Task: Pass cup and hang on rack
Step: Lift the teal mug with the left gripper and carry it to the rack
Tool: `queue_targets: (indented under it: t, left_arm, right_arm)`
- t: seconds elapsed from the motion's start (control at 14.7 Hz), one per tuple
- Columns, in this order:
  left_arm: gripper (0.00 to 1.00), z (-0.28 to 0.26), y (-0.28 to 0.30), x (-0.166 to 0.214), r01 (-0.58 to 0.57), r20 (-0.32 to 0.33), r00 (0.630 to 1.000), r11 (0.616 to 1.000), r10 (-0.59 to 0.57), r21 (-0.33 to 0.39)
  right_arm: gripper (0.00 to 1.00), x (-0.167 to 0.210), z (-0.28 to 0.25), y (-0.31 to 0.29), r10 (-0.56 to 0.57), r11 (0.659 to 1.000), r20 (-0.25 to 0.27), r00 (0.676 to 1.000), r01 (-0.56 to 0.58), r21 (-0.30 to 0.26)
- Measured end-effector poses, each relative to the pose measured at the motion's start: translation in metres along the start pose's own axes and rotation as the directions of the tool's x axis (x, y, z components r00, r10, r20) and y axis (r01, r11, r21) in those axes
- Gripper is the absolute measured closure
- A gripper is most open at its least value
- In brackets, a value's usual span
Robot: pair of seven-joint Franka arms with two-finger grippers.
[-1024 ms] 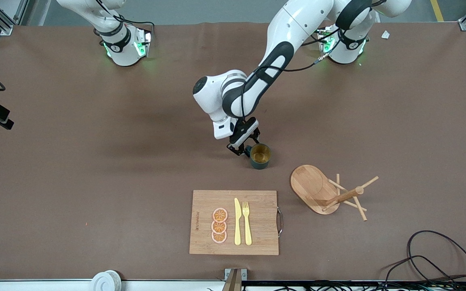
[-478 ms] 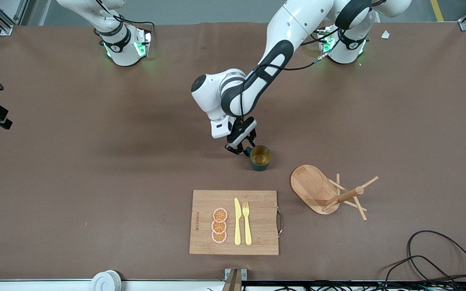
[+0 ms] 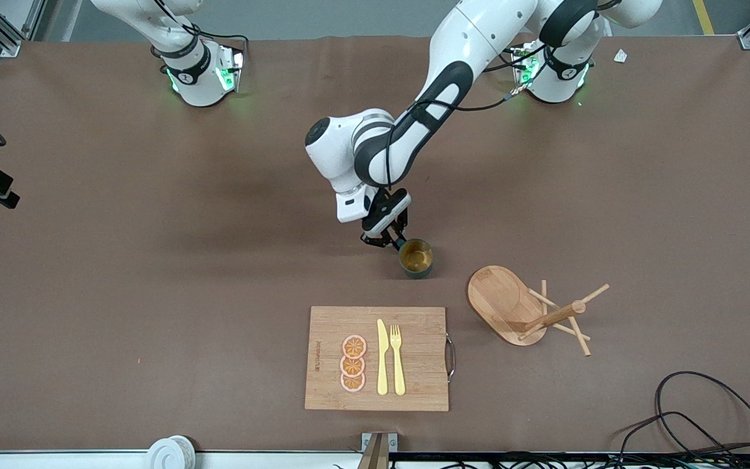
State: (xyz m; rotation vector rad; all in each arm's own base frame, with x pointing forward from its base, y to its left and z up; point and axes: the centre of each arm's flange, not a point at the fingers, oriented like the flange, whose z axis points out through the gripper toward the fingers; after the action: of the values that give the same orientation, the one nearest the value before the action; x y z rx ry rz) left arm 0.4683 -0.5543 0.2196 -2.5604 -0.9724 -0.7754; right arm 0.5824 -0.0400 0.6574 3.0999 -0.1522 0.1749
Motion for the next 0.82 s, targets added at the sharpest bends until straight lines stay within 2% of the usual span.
queue_targets:
  t: [0.14, 0.27, 0.41, 0.55, 0.68, 0.82]
  left_arm:
    - [0.79, -0.009, 0.004, 0.035, 0.019, 0.004, 1.000, 1.000, -0.019, -0.014]
    - [0.79, -0.026, 0.006, 0.092, 0.064, 0.057, 0.996, 0.998, -0.063, -0.024]
    - [0.79, -0.052, 0.000, 0.159, 0.101, 0.160, 0.983, 0.994, -0.094, -0.037]
    - [0.79, -0.077, -0.017, 0.232, 0.132, 0.290, 0.951, 0.989, -0.108, -0.061]
    - [0.79, -0.091, -0.038, 0.294, 0.179, 0.421, 0.898, 0.980, -0.127, -0.086]
    - [0.79, -0.095, -0.058, 0.343, 0.235, 0.543, 0.828, 0.966, -0.142, -0.106]
  right_arm:
    - [0.00, 0.000, 0.000, 0.000, 0.000, 1.000, 0.000, 1.000, 0.000, 0.000]
    - [0.00, 0.000, 0.000, 0.000, 0.000, 1.000, 0.000, 1.000, 0.000, 0.000]
    - [0.00, 0.000, 0.000, 0.000, 0.001, 1.000, 0.000, 1.000, -0.001, 0.000]
    - [0.00, 0.000, 0.000, 0.000, 0.001, 1.000, 0.000, 1.000, -0.001, 0.000]
    - [0.00, 0.000, 0.000, 0.000, 0.001, 1.000, 0.000, 1.000, -0.001, 0.000]
    - [0.00, 0.000, 0.000, 0.000, 0.001, 1.000, 0.000, 1.000, -0.001, 0.005]
